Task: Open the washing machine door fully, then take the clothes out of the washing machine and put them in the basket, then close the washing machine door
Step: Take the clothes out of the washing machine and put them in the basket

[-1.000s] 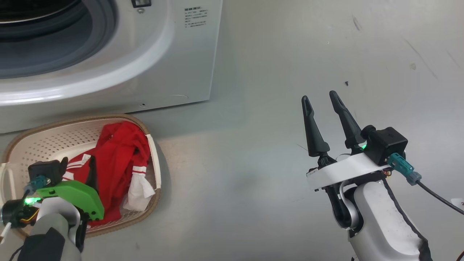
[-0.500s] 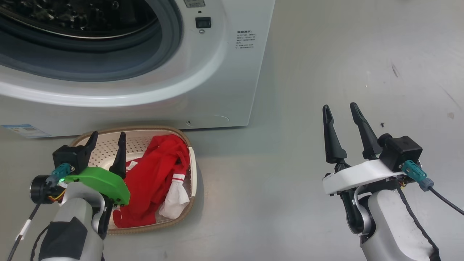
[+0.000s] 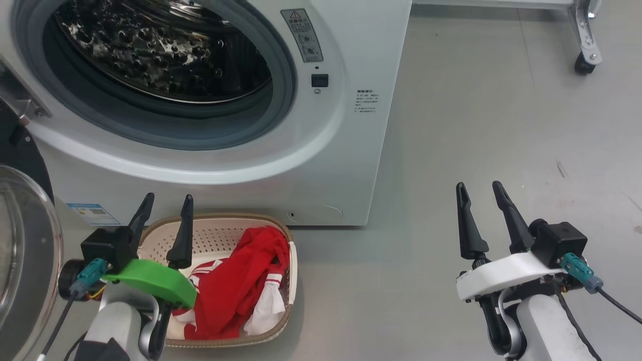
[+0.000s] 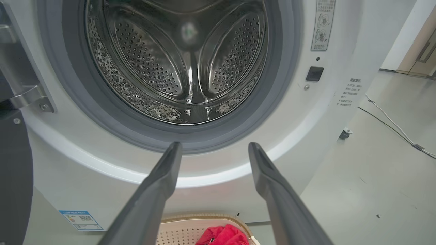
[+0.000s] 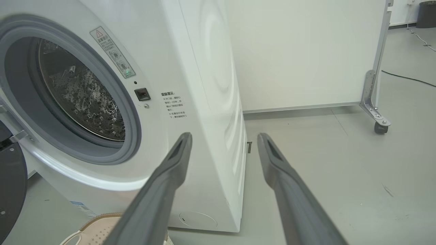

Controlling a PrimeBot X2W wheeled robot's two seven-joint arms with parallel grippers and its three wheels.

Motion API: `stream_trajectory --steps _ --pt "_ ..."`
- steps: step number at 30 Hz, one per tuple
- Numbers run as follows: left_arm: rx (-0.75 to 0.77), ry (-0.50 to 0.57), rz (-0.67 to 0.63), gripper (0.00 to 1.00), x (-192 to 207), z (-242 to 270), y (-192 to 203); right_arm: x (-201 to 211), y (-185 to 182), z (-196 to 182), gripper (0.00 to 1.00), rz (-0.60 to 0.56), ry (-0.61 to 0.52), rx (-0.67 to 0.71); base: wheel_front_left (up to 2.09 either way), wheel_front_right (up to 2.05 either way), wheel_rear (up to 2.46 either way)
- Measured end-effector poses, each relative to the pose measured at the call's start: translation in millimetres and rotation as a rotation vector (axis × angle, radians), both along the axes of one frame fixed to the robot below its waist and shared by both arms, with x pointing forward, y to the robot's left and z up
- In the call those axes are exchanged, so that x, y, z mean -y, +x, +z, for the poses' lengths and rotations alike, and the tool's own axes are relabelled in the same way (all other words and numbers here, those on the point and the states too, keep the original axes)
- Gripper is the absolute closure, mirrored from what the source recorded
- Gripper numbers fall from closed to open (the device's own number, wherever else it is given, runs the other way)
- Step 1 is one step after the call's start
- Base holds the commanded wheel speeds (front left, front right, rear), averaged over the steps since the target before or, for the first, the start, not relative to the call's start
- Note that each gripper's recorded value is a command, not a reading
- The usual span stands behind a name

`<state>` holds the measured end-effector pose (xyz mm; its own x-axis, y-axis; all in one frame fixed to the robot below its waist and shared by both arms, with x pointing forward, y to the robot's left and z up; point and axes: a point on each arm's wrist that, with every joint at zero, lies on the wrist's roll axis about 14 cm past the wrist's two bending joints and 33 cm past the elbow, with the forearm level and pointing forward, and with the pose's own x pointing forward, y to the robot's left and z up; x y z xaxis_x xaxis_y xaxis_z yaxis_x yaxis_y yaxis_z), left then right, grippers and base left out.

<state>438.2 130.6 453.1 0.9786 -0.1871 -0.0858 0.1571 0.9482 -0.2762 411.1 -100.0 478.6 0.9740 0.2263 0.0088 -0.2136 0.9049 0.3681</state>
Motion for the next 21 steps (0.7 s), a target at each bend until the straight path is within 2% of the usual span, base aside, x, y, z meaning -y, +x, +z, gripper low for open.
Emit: stream_trajectory --steps 10,21 --pt "0.081 -0.012 0.022 0.0 -8.2 27.8 -37.2 5.0 -23.4 22.4 0.0 -0.012 0.012 0.059 0.0 0.0 0.0" --pt "0.085 -0.023 0.06 0.0 -19.5 27.1 -59.1 4.9 -27.2 37.7 0.0 -0.011 0.018 0.107 0.0 0.0 0.0"
